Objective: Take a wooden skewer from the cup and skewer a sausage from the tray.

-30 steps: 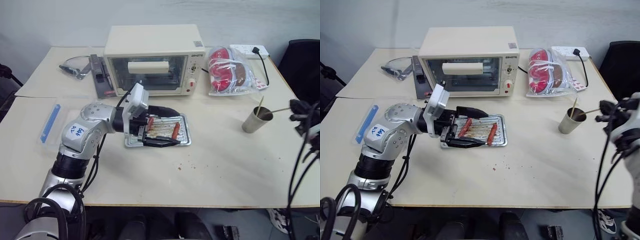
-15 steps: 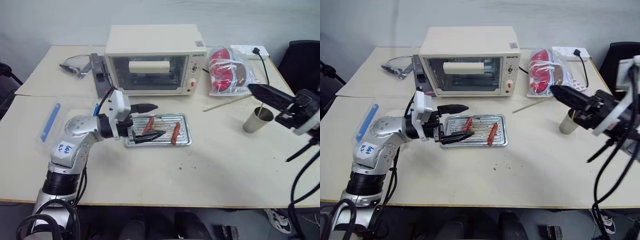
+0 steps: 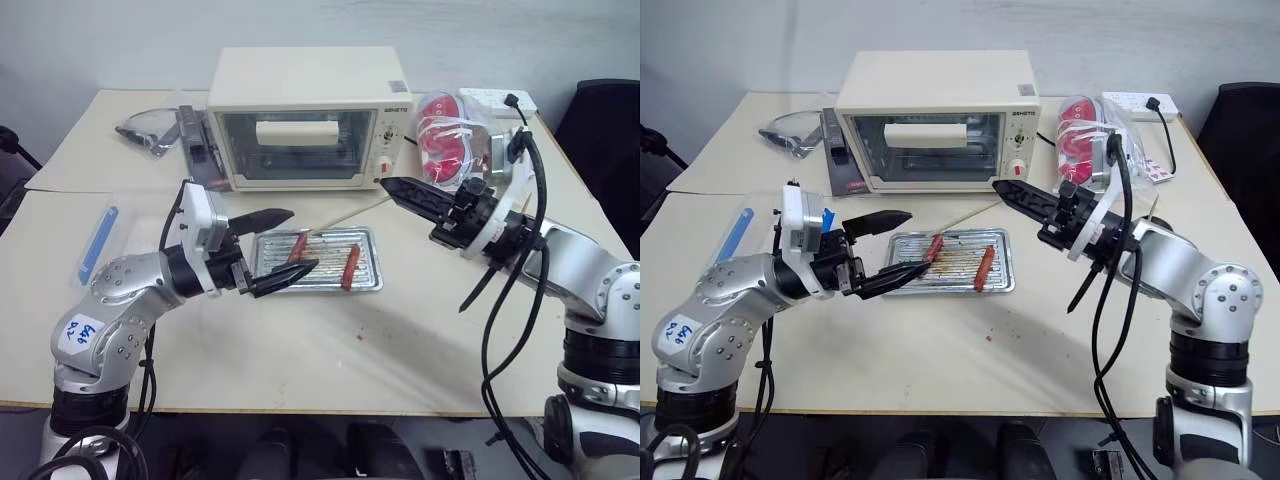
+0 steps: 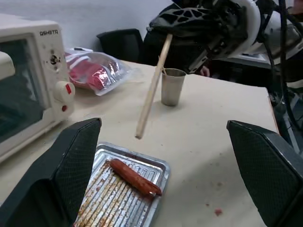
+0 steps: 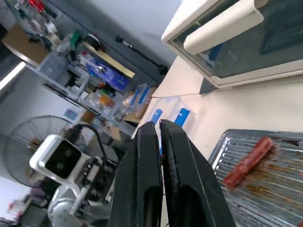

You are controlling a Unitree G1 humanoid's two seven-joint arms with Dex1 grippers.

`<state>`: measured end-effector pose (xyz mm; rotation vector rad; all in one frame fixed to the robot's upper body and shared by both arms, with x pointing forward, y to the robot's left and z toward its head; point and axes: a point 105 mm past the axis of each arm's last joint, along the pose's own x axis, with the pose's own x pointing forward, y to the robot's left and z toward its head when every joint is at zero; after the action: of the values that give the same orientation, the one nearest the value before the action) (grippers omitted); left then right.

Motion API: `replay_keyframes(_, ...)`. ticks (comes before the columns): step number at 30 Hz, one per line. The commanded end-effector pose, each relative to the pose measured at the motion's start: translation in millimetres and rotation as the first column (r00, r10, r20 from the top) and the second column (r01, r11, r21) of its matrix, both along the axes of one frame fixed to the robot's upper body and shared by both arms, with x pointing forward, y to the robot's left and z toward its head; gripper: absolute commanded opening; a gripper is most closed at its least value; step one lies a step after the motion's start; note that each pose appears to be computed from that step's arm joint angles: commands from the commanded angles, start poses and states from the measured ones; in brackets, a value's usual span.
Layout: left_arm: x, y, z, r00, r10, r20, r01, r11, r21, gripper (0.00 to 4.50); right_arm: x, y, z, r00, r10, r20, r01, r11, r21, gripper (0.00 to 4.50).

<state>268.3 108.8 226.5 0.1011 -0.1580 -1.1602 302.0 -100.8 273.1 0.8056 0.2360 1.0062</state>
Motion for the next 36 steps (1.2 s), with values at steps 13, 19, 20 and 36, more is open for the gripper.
replay_keyframes(13,5,-4,13,0.995,0.014,0.101,-0.011,1.000,-0.024,2.12,-7,9,7,0.999,0.037,0.016,-0.038,0.999,0.037,0.00)
replay_keyframes(19,12,-9,14,0.992,0.008,0.124,-0.003,0.999,-0.035,2.12,-11,13,9,0.997,0.070,0.032,-0.071,0.995,0.062,0.00)
replay_keyframes(20,13,-10,14,0.992,0.006,0.128,-0.001,0.999,-0.035,2.12,-12,14,10,0.996,0.081,0.040,-0.083,0.994,0.068,0.00)
replay_keyframes(36,19,-18,15,0.989,-0.012,0.145,0.021,0.998,-0.061,0.71,-14,10,10,0.994,0.096,0.047,-0.100,0.989,0.112,0.00)
